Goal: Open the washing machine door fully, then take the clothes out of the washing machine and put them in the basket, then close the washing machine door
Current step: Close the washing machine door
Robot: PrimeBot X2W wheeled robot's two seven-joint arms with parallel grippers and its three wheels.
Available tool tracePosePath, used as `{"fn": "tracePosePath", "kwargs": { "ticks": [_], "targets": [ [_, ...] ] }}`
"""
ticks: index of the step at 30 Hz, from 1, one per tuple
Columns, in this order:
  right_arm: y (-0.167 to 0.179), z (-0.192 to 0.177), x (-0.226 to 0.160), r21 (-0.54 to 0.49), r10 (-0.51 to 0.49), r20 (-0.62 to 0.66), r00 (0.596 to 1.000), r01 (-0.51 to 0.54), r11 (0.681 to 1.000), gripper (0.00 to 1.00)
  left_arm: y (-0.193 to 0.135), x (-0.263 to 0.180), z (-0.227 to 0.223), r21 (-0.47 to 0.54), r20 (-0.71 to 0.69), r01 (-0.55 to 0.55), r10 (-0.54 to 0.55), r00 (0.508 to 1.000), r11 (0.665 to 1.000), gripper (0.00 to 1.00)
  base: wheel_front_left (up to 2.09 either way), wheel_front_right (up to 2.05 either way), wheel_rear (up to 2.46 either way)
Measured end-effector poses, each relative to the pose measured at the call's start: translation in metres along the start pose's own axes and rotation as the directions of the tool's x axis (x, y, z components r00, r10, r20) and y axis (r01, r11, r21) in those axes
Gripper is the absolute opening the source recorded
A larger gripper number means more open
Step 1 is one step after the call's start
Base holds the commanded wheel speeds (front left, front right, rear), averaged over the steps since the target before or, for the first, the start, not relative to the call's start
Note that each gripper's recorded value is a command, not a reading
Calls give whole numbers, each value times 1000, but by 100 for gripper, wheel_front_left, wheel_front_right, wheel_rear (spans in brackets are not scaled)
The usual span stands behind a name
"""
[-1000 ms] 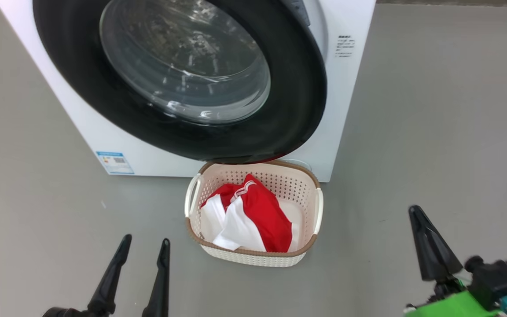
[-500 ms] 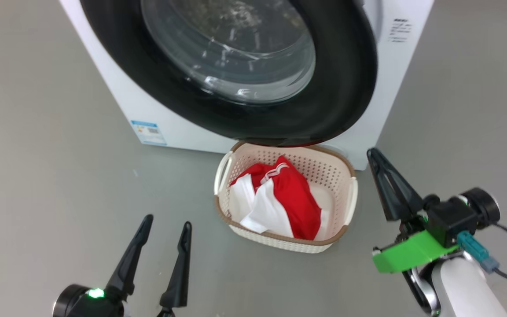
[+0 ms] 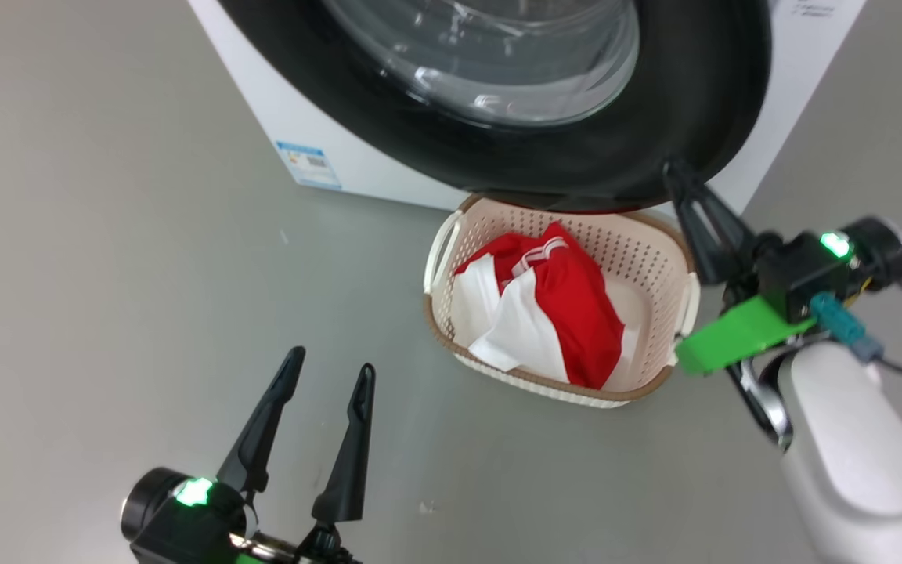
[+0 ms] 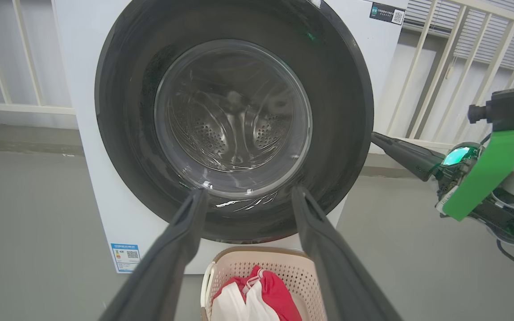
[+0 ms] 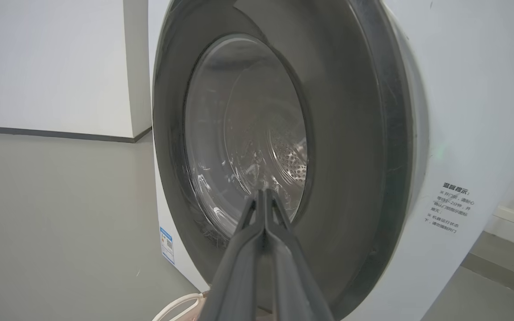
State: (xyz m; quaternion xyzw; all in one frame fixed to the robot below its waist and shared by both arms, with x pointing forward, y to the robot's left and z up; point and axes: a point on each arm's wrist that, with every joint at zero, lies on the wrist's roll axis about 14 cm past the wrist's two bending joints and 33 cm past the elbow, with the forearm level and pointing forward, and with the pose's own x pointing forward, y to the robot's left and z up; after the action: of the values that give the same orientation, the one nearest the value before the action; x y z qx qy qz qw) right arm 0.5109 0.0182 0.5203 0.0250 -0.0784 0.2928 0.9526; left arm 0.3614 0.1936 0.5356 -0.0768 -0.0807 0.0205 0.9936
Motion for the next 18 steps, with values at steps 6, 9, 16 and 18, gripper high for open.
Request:
{"fn": "tracePosePath", "kwargs": {
  "ticks": [6, 9, 16, 18],
  "targets": [
    [-6, -13, 27, -5, 15, -25, 1000, -15, 1000, 0, 7, 4, -1, 3, -5, -27, 27, 1000, 1000, 100, 0, 0, 0],
    [-15, -15, 37, -1, 0, -28, 1000, 0, 1000, 0, 9, 2, -3, 8, -14, -36, 36, 999, 999, 100, 0, 0, 0],
    [-37, -12, 57, 17, -54, -6, 999, 54, 998, 0, 15, 4, -9, 18, -30, -53, 53, 998, 998, 100, 0, 0, 0],
    [-41, -14, 60, 22, -63, -5, 998, 63, 998, 0, 15, 4, -11, 21, -37, -56, 56, 998, 998, 100, 0, 0, 0]
  ]
}}
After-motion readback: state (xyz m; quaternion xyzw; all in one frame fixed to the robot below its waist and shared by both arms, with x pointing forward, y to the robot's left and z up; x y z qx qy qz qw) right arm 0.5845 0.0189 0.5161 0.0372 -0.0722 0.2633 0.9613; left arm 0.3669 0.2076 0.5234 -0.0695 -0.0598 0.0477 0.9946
